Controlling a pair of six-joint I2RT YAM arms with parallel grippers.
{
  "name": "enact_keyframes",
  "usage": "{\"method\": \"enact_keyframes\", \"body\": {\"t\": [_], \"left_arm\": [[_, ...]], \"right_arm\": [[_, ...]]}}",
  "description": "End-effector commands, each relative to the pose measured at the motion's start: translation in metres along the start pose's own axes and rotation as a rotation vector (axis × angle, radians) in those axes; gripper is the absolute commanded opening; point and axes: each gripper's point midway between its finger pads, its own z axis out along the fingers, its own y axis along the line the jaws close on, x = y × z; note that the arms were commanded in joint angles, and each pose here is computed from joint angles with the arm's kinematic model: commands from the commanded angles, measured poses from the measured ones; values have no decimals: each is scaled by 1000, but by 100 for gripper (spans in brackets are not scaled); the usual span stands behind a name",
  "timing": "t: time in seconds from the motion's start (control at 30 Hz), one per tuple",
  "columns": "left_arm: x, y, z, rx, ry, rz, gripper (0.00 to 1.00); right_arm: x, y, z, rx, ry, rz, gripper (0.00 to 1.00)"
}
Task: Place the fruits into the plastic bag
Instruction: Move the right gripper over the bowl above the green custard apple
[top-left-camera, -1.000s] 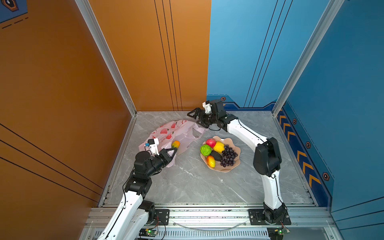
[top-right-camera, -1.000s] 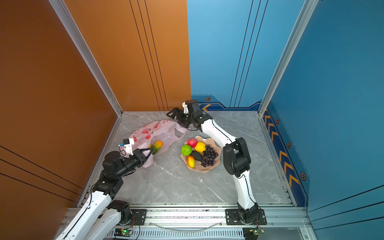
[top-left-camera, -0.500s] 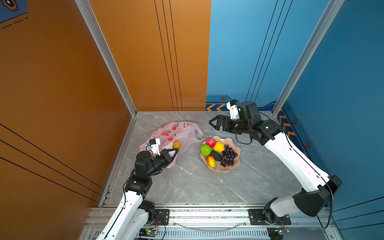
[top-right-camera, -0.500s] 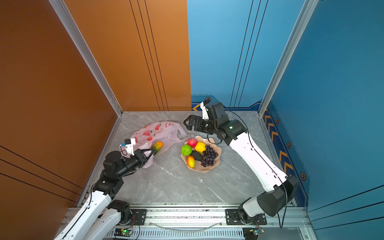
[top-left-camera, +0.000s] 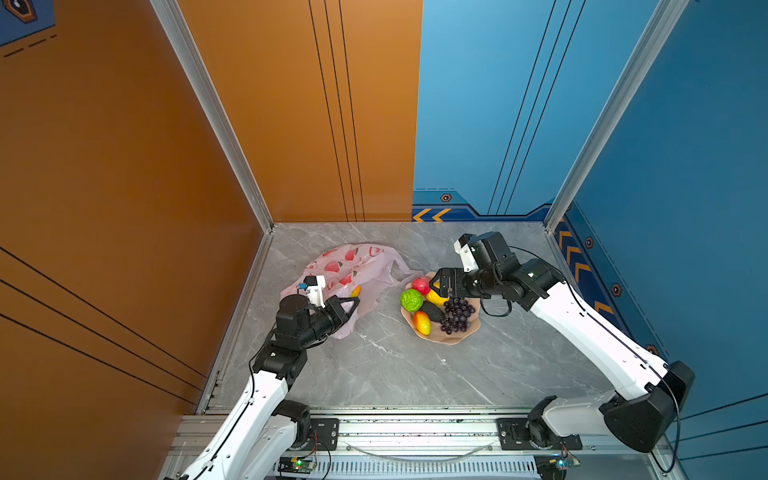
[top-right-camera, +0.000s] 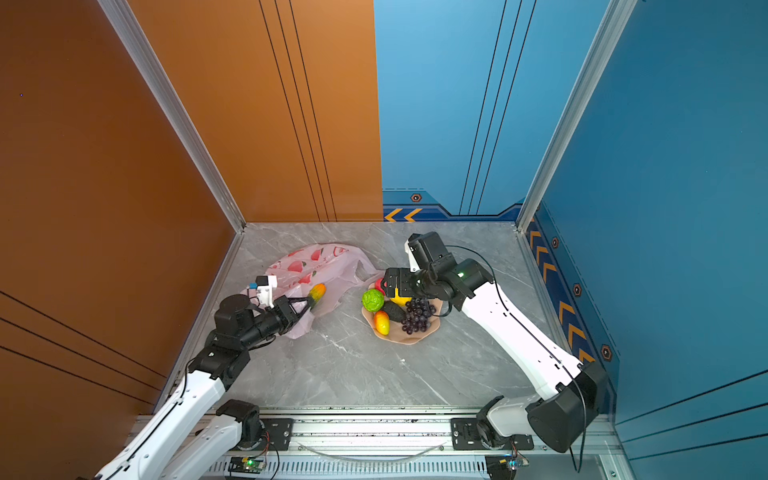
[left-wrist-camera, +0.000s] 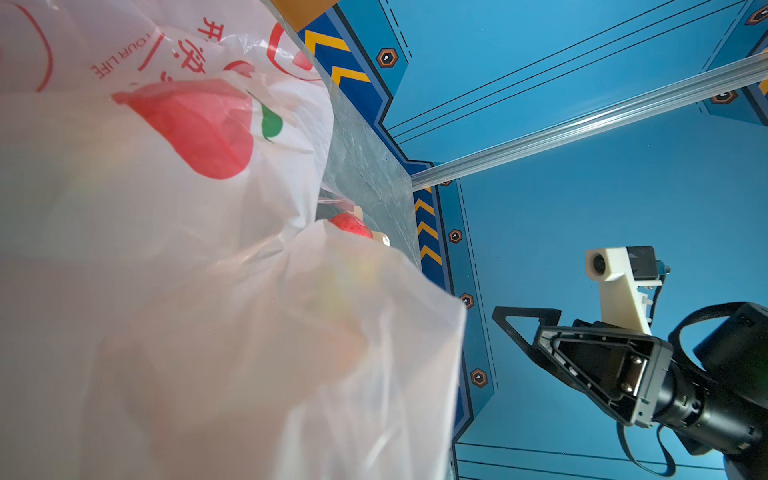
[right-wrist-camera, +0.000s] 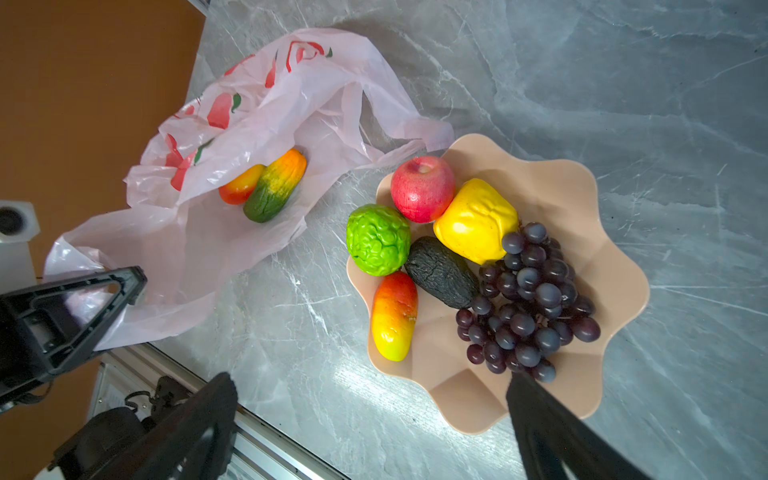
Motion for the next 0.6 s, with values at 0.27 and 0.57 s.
{"method": "enact_keyframes", "body": {"t": [0.27, 0.57], "left_arm": [[-1, -8, -2, 20, -42, 66, 0], [3, -19, -3, 44, 6, 98, 0]], "right_arm": [[20, 2, 68, 58, 191, -116, 96], [36, 13, 113, 54, 261, -82, 95]]}}
